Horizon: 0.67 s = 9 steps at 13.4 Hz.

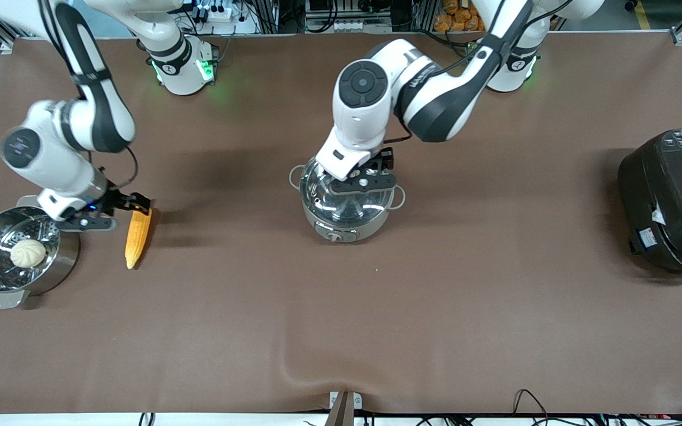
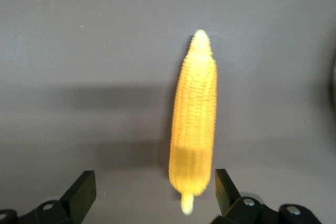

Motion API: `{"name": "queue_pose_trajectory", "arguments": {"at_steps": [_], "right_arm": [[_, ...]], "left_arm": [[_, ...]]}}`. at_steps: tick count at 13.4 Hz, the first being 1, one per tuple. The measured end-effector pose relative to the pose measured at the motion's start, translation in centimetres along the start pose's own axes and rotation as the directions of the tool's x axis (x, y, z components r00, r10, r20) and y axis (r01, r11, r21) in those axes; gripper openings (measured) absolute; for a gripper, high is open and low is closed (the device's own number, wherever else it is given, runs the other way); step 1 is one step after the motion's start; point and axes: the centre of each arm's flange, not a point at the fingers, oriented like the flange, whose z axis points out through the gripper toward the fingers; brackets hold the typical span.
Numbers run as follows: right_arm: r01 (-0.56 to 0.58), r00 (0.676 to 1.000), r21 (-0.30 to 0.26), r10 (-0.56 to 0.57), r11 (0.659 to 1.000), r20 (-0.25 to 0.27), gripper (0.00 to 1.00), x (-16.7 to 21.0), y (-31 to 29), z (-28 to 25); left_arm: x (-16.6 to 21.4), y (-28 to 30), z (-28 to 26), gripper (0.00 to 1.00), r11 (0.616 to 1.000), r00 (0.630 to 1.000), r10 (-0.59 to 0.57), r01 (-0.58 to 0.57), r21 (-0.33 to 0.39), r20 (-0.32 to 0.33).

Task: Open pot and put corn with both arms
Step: 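Grasp the lid knob with the left gripper while the right gripper grasps the corn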

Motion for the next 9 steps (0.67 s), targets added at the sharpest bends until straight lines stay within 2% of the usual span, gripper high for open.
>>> {"name": "queue_pose_trajectory", "arguments": {"at_steps": [2, 4, 7, 8, 9], "right_arm": [[0.008, 1.000, -0.005, -0.008, 1.000, -0.022, 1.00, 0.5, -0.4, 3.3], [0.002, 1.000, -0.008, -0.002, 1.000, -0.007, 1.00, 0.3, 0.0, 5.7], [-0.008, 1.000, -0.015, 0.008, 1.000, 0.004, 1.00, -0.1, 2.8, 6.8], [-0.008, 1.000, -0.016, 0.008, 1.000, 0.000, 1.00, -0.1, 3.1, 7.1], [-0.008, 1.000, -0.017, 0.008, 1.000, -0.003, 1.00, 0.0, 3.1, 7.5]], "left_arm": [[-0.4, 1.0, 1.6, 0.95, 1.000, 1.000, 0.010, -0.010, -0.001, 0.001], [-0.5, 1.5, 2.9, 0.94, 1.000, 1.000, 0.016, -0.016, 0.004, 0.004], [-0.4, 1.7, 4.1, 0.90, 0.999, 1.000, 0.027, -0.027, 0.026, -0.003], [-0.4, 1.7, 4.4, 0.84, 0.999, 1.000, 0.029, -0.029, 0.031, -0.002], [-0.4, 1.7, 4.7, 0.83, 0.999, 1.000, 0.029, -0.029, 0.034, 0.000]]}}
